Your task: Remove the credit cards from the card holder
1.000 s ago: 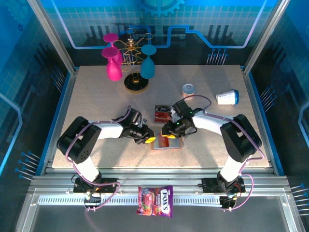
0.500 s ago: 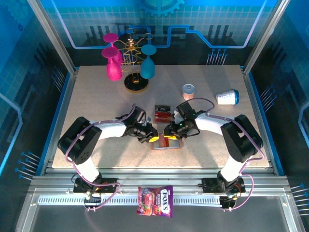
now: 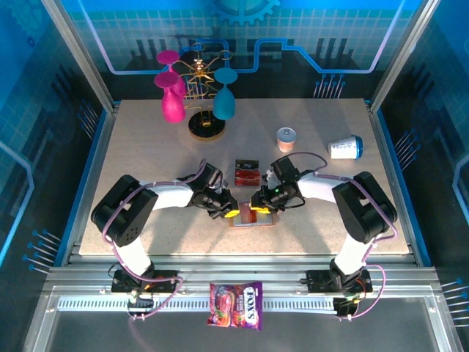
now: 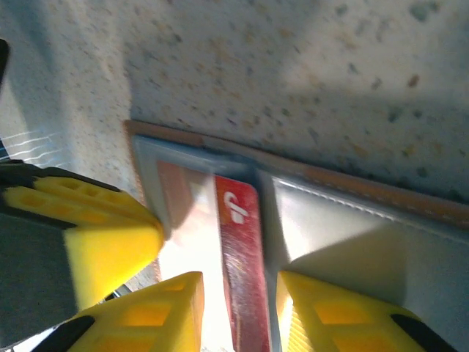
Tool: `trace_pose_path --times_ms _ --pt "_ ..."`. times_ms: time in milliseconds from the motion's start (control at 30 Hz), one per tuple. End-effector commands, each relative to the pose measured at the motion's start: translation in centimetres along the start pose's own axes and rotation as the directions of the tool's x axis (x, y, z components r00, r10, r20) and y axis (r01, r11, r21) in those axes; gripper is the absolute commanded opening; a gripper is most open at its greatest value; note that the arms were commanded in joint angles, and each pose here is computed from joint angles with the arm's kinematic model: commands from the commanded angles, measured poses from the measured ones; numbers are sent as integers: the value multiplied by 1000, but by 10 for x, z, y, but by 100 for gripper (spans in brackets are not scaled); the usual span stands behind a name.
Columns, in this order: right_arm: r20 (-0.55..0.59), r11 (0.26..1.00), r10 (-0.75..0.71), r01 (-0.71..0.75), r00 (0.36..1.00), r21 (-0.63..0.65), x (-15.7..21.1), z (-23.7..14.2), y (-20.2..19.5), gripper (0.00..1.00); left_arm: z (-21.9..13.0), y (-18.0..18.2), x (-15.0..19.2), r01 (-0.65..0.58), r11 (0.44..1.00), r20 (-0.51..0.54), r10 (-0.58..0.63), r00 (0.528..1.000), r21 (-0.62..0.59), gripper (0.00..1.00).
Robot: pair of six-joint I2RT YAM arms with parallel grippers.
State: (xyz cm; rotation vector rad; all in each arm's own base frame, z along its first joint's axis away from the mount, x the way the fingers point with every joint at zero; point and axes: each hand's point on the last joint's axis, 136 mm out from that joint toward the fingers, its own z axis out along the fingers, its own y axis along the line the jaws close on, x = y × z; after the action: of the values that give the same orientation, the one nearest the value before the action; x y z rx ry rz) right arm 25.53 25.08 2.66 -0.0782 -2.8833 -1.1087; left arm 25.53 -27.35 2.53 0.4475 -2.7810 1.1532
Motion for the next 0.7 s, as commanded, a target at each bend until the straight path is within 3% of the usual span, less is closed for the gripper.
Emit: trace_pose_path --times_ms 0,667 --pt "-21 1000 10 -10 1000 -14 3 4 -8 32 3 18 3 24 997 -13 -25 1000 -78 13" --pt "-20 994 39 -41 999 -106 4 7 -6 20 6 22 2 23 995 -24 -25 999 -99 14"
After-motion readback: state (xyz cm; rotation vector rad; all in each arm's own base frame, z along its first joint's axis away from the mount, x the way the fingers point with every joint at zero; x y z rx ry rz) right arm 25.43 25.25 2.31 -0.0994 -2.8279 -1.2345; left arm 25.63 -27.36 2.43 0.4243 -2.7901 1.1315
